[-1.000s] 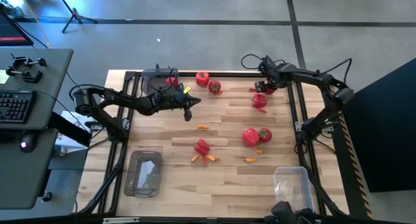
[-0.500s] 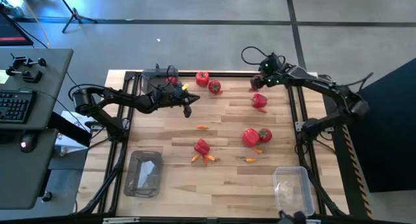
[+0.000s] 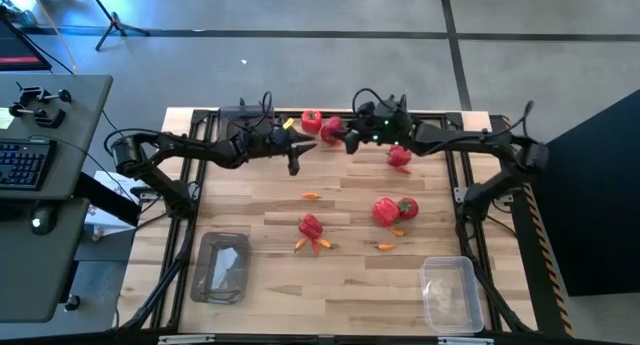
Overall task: Sort produce into baskets
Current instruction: Put the red tomato into the top black bin
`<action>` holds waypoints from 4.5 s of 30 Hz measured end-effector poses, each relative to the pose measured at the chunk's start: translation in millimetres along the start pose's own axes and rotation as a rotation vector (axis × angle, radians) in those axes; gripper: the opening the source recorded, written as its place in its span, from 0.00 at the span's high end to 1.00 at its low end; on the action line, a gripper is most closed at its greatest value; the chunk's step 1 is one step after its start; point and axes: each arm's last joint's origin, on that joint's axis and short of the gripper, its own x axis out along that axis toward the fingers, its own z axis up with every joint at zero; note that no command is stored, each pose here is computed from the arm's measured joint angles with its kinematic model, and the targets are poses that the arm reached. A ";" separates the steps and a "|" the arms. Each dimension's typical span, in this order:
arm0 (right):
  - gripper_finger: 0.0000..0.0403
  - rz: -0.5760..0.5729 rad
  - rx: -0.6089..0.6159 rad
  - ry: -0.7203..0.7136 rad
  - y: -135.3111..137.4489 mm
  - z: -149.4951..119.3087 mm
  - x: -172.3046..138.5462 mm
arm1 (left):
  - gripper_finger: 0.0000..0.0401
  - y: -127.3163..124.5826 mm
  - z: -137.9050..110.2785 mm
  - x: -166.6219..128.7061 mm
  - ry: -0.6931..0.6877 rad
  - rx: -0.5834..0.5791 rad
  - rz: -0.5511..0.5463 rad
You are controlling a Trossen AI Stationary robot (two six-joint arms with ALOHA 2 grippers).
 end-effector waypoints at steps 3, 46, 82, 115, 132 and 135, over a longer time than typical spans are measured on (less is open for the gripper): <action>0.41 0.060 0.016 -0.054 6.6 -0.1 8.1 | 0.66 -3.7 4.1 2.0 0.007 0.086 0.087; 0.41 0.303 0.141 -0.161 12.9 13.8 11.9 | 0.32 -27.1 55.7 -1.3 -0.142 0.439 0.352; 0.41 0.241 0.301 -0.019 9.2 -1.0 15.7 | 0.32 -23.5 61.3 8.5 0.034 0.331 0.209; 0.41 0.249 -0.385 0.087 12.7 -18.3 15.6 | 0.35 35.6 49.3 -0.7 0.229 -0.199 -0.288; 0.41 0.025 -0.867 0.009 46.9 -32.1 15.2 | 0.35 44.5 50.2 -3.8 0.317 -0.920 -0.390; 0.41 -0.004 -0.912 0.006 50.7 -33.8 14.8 | 0.35 43.0 50.3 -3.1 0.326 -0.956 -0.370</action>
